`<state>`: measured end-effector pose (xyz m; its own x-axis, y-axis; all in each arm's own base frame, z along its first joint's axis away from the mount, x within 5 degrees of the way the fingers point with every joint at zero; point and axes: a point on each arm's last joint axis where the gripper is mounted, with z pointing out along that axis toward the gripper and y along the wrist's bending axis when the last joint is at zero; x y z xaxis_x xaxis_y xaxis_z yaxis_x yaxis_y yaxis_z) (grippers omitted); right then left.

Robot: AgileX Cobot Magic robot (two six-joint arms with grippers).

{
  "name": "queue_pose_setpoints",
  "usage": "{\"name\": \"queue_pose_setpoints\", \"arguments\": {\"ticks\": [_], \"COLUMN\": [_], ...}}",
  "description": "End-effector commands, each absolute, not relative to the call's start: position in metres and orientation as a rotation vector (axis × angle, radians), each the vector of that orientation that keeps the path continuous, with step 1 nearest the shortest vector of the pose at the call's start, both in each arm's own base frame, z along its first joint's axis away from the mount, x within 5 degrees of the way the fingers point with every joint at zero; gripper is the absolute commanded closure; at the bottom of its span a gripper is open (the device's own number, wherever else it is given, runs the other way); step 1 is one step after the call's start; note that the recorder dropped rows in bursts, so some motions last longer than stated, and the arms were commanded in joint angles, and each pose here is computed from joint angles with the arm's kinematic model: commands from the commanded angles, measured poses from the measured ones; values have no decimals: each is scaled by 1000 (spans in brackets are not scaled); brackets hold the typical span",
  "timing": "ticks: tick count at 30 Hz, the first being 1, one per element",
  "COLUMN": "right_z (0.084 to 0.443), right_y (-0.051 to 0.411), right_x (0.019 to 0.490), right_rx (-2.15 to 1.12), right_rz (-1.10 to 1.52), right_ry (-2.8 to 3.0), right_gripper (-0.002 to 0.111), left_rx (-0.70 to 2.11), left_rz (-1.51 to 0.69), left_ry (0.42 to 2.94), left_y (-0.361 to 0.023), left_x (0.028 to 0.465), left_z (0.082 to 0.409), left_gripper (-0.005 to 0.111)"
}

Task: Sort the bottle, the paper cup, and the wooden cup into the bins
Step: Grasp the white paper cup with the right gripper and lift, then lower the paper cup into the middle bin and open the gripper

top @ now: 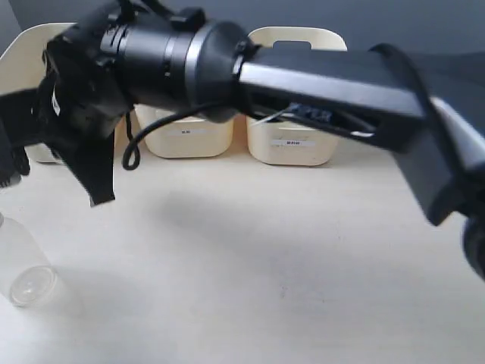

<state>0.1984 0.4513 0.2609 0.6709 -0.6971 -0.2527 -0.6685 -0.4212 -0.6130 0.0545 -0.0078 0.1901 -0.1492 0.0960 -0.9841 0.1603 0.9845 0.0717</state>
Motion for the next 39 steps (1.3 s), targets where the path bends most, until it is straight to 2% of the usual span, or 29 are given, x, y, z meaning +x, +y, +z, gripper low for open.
{"name": "queue_pose_setpoints", "arguments": {"ticks": [1, 4, 10, 14, 18, 25, 30, 39], "right_z": [308, 326, 332, 323, 297, 243, 220, 209], "right_y": [426, 404, 367, 351, 341, 347, 351, 354], "right_x": [214, 238, 297, 333, 360, 379, 385, 388], "right_rx": [-2028, -1911, -1663, -1494, -1445, -1464, -1466, -1450], "right_rz": [-94, -77, 78, 175, 199, 205, 201, 212], "right_ry": [1137, 1256, 1484, 1574, 1659, 1744, 1765, 1777], "right_gripper": [109, 109, 109, 109, 109, 109, 109, 109], "left_rx": [191, 191, 191, 191, 191, 191, 191, 191], "left_rz": [-58, -58, -58, -58, -58, -58, -58, -58], "left_ry": [1712, 1712, 1712, 1712, 1712, 1712, 1712, 1712], "left_y": [-8, -8, -8, -8, -8, -8, -8, -8], "left_x": [55, 55, 55, 55, 55, 55, 55, 55], "left_z": [192, 192, 192, 192, 192, 192, 192, 192], "left_gripper": [107, 107, 107, 107, 107, 107, 107, 107]}}
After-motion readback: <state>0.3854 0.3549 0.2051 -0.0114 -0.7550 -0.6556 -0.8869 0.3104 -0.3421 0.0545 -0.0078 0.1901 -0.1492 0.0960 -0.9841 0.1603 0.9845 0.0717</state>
